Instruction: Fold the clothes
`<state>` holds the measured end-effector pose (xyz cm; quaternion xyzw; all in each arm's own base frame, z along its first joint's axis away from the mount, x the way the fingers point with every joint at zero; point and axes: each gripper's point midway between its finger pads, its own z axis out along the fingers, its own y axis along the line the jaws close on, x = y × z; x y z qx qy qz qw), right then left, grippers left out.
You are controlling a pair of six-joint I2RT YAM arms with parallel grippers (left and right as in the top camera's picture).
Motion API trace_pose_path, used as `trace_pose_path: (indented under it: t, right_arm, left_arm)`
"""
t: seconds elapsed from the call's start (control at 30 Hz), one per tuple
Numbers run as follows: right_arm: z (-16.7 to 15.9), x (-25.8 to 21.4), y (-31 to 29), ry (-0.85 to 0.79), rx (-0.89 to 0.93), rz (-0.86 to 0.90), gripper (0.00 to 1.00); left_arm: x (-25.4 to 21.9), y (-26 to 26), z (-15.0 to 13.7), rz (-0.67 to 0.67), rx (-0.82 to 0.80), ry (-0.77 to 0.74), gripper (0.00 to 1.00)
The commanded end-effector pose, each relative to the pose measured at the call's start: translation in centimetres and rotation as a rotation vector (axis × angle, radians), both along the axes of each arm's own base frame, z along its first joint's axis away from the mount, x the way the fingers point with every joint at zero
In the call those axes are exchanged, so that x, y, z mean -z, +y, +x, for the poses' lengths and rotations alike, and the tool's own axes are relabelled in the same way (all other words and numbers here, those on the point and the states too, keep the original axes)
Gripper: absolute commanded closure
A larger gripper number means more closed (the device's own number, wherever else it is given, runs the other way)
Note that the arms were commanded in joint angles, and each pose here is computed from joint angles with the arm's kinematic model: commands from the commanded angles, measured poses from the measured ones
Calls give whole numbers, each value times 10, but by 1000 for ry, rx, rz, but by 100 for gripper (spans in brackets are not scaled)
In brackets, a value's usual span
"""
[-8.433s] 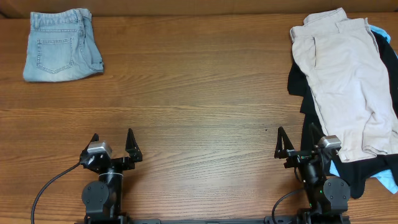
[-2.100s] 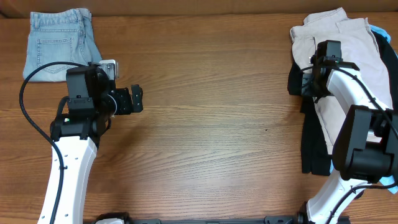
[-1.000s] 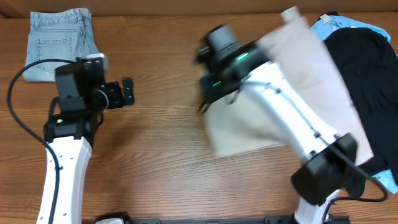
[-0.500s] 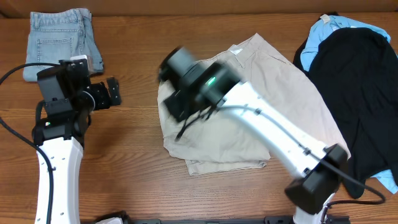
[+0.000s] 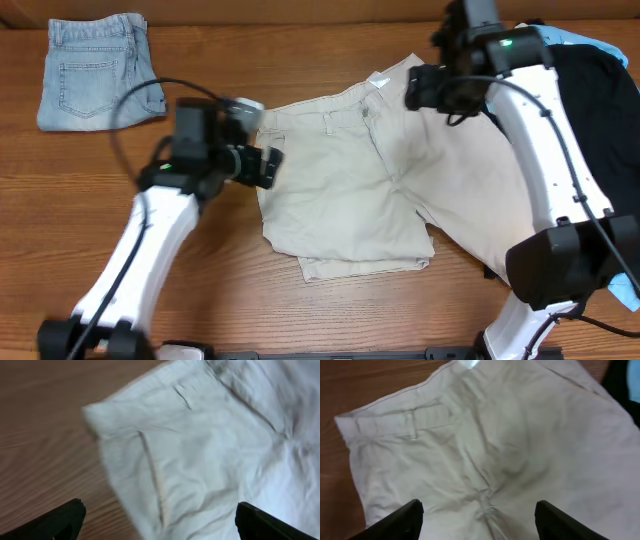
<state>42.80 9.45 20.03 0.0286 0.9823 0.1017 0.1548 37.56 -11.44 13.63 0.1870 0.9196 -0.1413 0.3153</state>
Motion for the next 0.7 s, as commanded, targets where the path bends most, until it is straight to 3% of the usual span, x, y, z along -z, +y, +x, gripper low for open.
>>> trace_pose_path:
  t: [0.0,0.67]
  right_arm:
    - [1,-25,-11,-60,26,23,25]
    - [-1,-20,-25,-47,31,-43,23]
  left_arm:
    - [21,-25,6,17,92,18,2]
    - [116,-25,35,270,62,48,0]
